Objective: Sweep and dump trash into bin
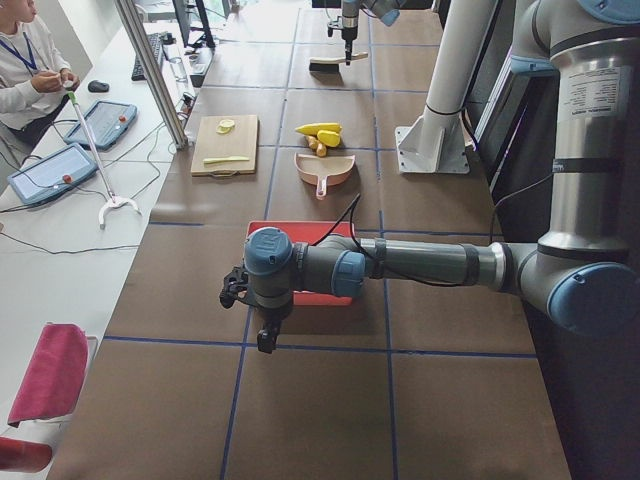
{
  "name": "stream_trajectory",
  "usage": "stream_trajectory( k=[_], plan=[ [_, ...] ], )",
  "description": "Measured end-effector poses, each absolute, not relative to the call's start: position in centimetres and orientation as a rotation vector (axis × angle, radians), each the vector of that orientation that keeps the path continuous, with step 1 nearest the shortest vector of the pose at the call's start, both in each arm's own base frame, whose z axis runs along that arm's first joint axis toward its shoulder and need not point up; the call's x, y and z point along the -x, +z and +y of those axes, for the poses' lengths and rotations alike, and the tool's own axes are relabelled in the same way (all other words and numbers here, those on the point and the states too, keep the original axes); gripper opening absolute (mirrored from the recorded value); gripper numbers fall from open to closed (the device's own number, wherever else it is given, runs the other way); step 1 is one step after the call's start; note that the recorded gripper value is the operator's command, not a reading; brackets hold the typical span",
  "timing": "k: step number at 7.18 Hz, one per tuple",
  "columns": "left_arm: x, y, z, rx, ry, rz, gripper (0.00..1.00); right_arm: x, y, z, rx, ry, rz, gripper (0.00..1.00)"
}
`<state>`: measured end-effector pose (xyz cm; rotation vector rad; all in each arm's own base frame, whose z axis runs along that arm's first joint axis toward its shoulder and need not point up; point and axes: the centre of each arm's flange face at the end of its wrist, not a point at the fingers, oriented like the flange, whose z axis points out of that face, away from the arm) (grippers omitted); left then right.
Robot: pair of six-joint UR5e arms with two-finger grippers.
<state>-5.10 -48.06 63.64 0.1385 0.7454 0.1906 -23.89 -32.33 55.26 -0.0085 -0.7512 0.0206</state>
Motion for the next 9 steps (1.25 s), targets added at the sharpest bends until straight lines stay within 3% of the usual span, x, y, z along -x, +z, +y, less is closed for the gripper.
stream_trajectory(
  k=[9],
  plan=[
    [0.0, 57.1, -50.2, -0.455, 0.397, 0.753, 1.00, 24.5, 54.0, -32.5, 0.007, 0.008, -0.782, 0.00]
  ],
)
